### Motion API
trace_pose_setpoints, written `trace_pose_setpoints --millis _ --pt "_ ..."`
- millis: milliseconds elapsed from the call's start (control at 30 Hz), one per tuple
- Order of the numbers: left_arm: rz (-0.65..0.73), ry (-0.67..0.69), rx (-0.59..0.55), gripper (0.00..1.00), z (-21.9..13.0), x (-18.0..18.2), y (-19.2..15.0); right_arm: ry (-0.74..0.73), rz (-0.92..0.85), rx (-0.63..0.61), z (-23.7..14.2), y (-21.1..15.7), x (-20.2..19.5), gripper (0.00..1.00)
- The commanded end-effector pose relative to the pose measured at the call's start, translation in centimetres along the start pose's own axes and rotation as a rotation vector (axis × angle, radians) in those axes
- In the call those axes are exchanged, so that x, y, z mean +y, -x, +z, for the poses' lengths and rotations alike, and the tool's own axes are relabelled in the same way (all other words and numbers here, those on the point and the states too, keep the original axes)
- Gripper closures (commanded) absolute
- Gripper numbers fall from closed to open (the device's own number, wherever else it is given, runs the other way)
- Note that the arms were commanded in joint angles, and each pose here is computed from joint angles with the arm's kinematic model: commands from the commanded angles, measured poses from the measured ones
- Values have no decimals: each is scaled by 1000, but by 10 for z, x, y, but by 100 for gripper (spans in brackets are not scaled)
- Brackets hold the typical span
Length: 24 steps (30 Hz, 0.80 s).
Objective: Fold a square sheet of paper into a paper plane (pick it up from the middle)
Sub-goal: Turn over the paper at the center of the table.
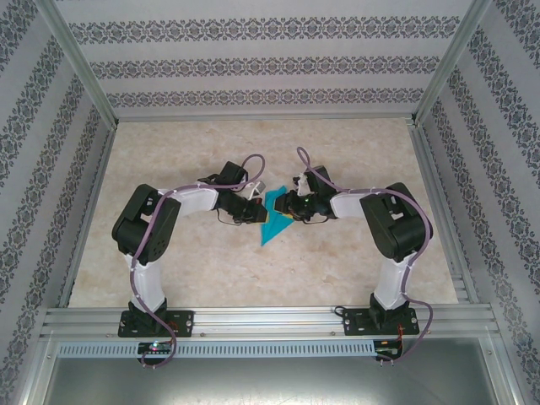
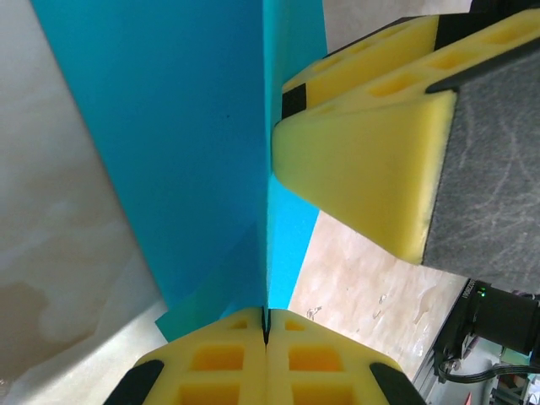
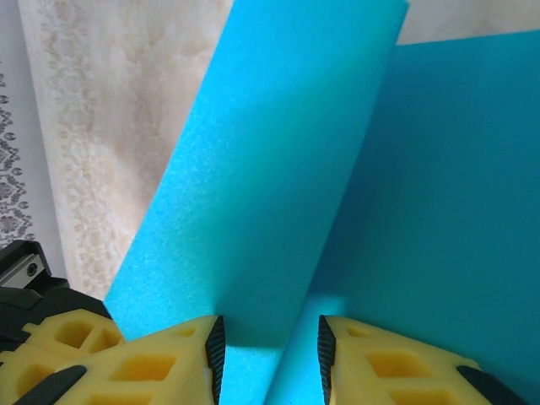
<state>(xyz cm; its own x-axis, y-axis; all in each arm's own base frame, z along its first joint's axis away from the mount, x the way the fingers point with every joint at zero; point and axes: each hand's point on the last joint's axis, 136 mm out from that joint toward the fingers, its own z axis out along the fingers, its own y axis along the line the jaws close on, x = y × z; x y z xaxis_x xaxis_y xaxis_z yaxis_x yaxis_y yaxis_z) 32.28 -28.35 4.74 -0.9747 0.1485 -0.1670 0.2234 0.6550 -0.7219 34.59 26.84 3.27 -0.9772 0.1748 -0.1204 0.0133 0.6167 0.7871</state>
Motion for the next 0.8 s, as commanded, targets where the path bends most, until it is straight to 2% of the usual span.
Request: trace_pose_setpoints --millis 0,267,767 --pt "7 -44 -27 99 -7 -4 5 59 -12 13 8 3 14 64" --pt "-2 -84 -43 99 -13 -7 8 152 -20 23 11 4 33 64" --pt "0 -118 -67 99 -29 -12 12 194 -29 48 16 -1 44 68"
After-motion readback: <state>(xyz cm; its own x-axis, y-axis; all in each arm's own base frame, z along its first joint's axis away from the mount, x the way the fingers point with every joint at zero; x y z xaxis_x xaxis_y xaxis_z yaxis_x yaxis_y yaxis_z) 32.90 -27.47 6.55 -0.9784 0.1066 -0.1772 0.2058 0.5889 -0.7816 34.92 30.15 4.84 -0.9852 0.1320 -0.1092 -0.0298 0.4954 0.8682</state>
